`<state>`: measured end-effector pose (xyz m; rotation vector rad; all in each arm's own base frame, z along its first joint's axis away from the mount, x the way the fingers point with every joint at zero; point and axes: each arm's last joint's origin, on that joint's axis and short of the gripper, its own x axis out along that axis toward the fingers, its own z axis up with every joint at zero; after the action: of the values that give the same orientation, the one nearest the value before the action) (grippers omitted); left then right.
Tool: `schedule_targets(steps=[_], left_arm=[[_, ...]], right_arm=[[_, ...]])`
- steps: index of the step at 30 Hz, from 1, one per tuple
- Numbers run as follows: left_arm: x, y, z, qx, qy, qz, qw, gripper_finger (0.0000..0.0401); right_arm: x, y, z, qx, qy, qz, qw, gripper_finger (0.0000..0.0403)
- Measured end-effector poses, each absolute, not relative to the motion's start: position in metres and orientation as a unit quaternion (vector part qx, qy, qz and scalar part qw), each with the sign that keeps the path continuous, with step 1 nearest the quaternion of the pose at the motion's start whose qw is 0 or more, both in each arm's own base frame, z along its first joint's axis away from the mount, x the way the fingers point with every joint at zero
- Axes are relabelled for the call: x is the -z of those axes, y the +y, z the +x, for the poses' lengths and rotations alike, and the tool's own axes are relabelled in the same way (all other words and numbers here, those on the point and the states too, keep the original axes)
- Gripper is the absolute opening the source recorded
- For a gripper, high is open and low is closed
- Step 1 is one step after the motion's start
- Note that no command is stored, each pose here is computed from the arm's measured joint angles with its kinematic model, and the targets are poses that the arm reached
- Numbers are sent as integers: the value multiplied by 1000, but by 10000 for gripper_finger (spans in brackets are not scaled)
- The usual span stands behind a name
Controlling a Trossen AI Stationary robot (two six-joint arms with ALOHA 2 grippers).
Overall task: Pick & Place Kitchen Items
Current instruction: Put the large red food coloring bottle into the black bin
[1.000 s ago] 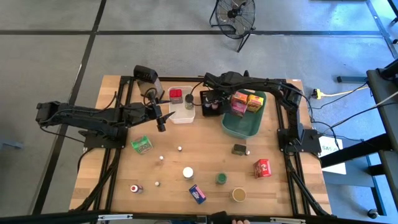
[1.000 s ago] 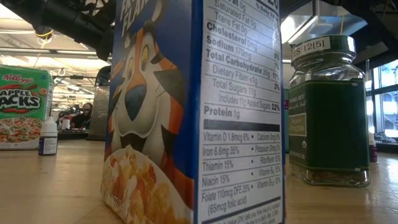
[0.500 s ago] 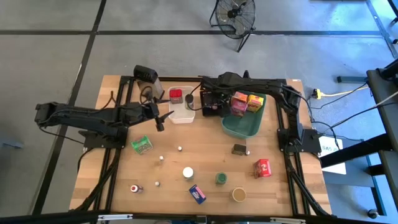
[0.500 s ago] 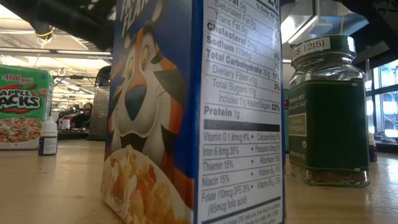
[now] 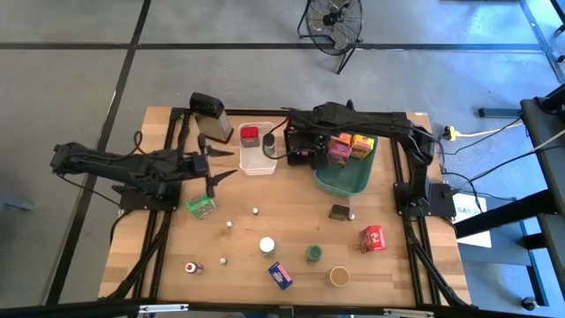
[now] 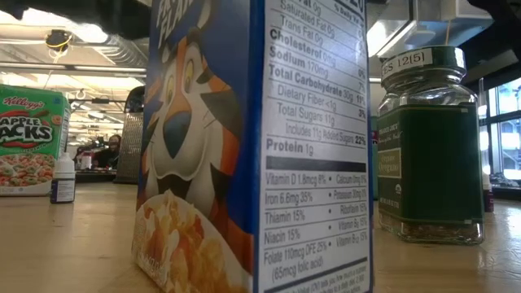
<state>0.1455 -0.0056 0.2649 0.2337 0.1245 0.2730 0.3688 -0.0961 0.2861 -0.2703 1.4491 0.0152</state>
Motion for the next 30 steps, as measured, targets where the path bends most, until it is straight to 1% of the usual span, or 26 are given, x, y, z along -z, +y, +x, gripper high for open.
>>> schedule_targets(steps=[3, 6, 10, 16, 19, 23, 27, 30], left_arm=[[-282, -12, 143, -118, 78, 109, 984, 237], [-295, -19, 143, -102, 114, 94, 984, 237], [-311, -30, 145, -72, 191, 86, 975, 237], [-329, -48, 151, -46, 309, 35, 949, 237], [-328, -60, 154, -20, 380, -22, 924, 237], [-319, -78, 158, -5, 476, -93, 874, 237], [-305, -92, 158, -6, 561, -123, 819, 237], [-300, -99, 157, -1, 596, -134, 791, 237]], right_arm=[[-289, -85, 368, -17, 658, -96, 747, 211], [-289, -70, 370, -38, 653, -71, 753, 211], [-289, -46, 374, -46, 652, -63, 754, 211], [-290, -7, 380, -36, 640, -43, 766, 211], [-291, 14, 386, -39, 615, -40, 787, 211], [-294, 42, 394, -56, 569, -45, 819, 211], [-297, 66, 399, -76, 531, -50, 842, 211], [-300, 81, 402, -86, 502, -50, 859, 211]])
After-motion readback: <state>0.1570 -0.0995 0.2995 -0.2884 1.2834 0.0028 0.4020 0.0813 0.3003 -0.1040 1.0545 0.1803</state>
